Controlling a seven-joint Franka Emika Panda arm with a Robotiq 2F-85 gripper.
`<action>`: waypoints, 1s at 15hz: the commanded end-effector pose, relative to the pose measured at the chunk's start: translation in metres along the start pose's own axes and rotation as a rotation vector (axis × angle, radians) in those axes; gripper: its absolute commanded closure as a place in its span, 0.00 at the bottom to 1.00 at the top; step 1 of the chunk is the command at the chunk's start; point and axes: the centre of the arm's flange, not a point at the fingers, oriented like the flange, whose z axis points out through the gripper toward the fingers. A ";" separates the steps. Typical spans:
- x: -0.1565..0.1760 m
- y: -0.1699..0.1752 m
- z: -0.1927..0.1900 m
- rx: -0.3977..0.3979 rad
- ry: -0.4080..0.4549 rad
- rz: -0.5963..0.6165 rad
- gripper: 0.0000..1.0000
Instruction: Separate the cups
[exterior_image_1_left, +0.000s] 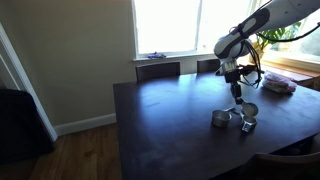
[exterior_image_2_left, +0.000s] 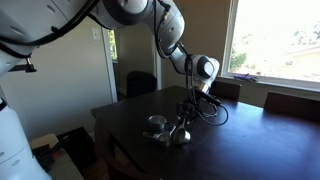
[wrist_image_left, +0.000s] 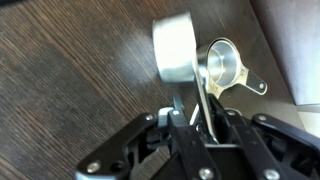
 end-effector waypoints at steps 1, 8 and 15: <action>0.003 0.003 -0.012 0.024 -0.026 -0.041 0.38; -0.001 -0.019 -0.041 -0.092 0.002 -0.058 0.01; -0.025 -0.067 -0.069 -0.367 0.216 0.085 0.00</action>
